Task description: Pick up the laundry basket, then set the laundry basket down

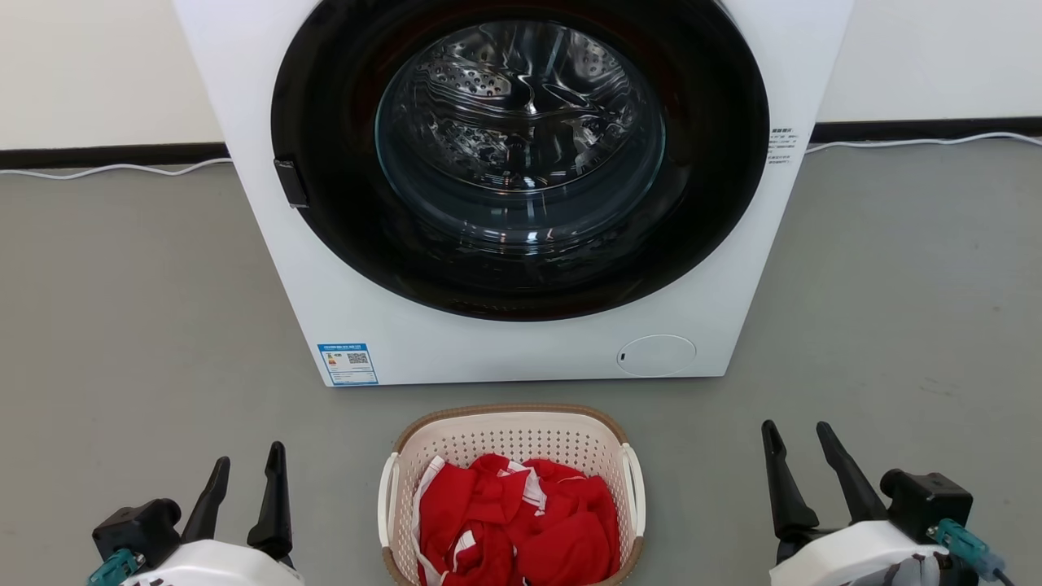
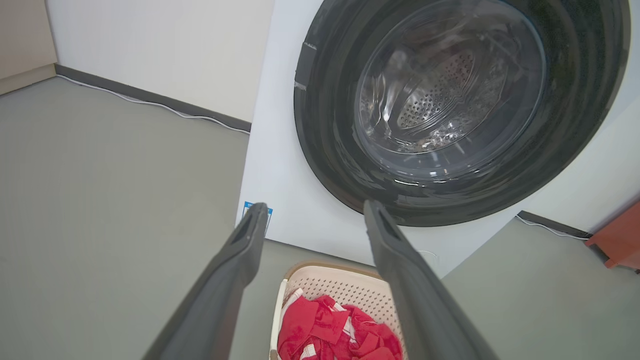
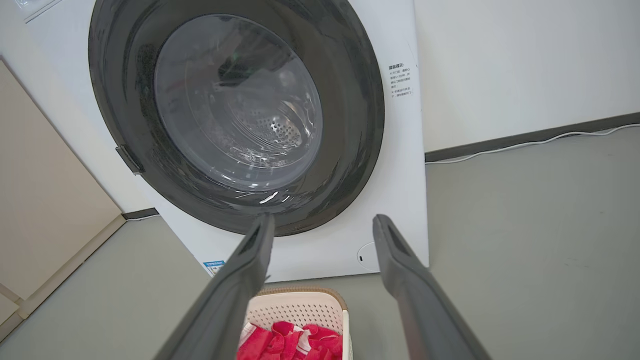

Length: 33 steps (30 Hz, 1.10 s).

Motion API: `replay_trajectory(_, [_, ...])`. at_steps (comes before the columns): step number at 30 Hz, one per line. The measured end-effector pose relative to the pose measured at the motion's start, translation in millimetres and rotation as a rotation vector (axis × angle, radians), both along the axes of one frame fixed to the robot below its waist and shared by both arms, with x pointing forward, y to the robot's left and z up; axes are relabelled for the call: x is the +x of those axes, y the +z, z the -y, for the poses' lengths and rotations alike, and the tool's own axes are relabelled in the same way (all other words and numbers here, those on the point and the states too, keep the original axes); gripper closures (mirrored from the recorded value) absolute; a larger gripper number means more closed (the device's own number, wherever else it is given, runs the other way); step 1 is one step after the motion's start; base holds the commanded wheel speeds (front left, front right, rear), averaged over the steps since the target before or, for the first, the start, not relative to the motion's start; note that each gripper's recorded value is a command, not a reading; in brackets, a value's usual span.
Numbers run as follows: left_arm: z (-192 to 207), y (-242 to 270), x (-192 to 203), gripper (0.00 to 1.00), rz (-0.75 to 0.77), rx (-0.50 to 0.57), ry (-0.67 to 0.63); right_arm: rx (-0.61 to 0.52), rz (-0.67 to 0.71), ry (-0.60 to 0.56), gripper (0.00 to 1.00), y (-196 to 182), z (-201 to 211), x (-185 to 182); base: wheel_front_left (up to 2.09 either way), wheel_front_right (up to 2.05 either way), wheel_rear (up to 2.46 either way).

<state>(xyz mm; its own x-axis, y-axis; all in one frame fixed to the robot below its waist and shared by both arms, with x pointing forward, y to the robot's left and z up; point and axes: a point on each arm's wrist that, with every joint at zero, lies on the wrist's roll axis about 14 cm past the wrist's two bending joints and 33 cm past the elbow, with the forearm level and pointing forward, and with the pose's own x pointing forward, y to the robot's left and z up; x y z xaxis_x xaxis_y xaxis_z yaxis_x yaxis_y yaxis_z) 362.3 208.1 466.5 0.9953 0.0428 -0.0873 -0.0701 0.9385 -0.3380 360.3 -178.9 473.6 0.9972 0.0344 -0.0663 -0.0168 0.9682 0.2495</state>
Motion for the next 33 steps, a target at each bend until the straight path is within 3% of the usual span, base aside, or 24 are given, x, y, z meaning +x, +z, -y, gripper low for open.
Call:
replay_trajectory(27, [-5.2, -3.3, -0.5, 0.00, 0.011, 0.286, -0.043, -0.304, 0.000, 0.089, 0.00, -13.7, -9.4, -3.4, 0.00, 0.00, 0.00])
replay_trajectory(33, [-6.3, -3.9, 0.9, 0.00, 0.009, 0.293, -0.042, -0.312, -0.003, 0.092, 0.00, -15.3, -9.3, -3.6, 0.00, 0.00, 0.00])
